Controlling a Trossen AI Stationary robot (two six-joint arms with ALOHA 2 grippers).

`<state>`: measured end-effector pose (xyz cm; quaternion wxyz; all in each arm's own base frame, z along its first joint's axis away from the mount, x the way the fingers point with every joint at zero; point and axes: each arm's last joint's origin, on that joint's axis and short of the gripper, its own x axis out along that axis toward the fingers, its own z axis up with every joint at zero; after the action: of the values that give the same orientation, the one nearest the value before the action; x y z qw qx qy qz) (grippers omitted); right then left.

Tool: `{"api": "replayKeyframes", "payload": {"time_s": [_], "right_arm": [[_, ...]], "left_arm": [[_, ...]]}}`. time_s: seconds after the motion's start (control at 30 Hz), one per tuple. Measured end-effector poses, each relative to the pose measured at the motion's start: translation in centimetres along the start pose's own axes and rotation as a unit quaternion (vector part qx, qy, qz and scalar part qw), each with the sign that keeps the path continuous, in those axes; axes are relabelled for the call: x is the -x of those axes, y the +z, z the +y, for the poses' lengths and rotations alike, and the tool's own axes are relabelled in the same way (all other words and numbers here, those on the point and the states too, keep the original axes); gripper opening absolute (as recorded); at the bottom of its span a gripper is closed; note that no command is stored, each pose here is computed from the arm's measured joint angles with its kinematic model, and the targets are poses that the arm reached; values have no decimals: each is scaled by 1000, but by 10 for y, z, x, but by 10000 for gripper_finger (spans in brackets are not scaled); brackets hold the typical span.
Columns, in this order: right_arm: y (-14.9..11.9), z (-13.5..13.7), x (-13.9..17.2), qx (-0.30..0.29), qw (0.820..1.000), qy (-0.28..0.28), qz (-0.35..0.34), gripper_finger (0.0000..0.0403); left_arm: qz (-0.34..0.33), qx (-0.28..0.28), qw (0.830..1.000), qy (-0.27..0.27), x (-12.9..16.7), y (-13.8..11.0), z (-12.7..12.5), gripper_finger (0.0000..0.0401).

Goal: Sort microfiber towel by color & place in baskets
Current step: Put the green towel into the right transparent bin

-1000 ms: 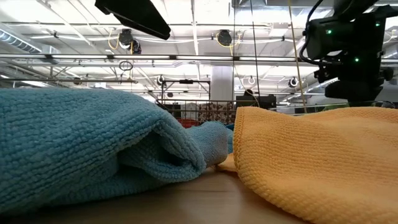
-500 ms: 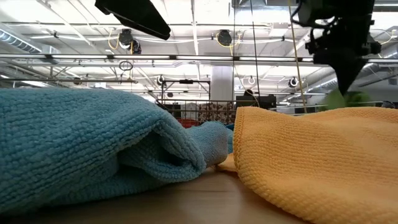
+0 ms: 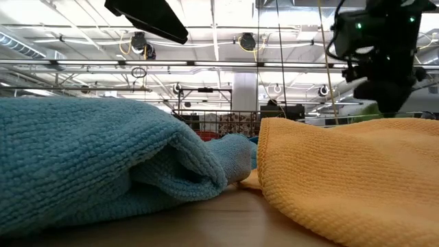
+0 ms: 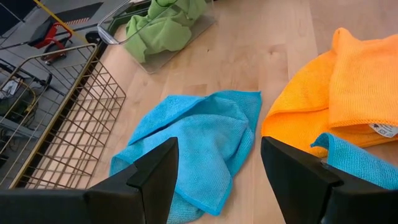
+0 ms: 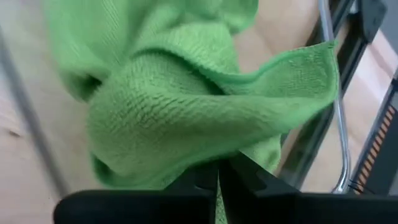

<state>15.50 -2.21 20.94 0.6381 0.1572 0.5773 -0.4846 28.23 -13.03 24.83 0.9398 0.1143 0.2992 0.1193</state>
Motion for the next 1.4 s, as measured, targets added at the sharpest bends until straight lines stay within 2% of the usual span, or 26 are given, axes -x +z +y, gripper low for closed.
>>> {"api": "replayKeyframes", "payload": {"time_s": [0.17,0.33,0.6,0.73,0.83,0.93,1.03,1.13,1.3,1.37,1.4], "right_arm": [[-6,-5,-3,3,1000,-16,27,40],[-1,-14,18,-6,1000,7,17,107],[4,-33,54,-68,994,79,-24,204],[4,-36,62,-84,991,97,-38,231],[4,-36,63,-87,990,101,-38,236],[6,-33,63,-80,990,107,-52,227],[10,-26,61,-74,987,121,-71,196],[11,-20,56,-68,989,114,-68,144],[3,-12,34,-67,994,77,-29,32],[-2,-10,22,-70,996,60,-15,9],[-5,-9,17,-73,996,55,-11,10]], "left_arm": [[2,0,1000,-12,0,0,-1,235],[3,0,1000,-13,0,0,-1,235],[3,2,1000,-13,0,0,-1,235],[3,2,1000,-14,0,0,-1,235],[3,1,1000,-14,0,0,-1,235],[3,1,1000,-14,0,0,-1,235],[3,0,1000,-14,0,0,-1,235],[3,0,1000,-14,0,0,-1,235],[3,2,1000,-15,0,0,-1,235],[3,2,1000,-15,0,0,-1,235],[3,2,1000,-15,0,0,-1,235]]}}
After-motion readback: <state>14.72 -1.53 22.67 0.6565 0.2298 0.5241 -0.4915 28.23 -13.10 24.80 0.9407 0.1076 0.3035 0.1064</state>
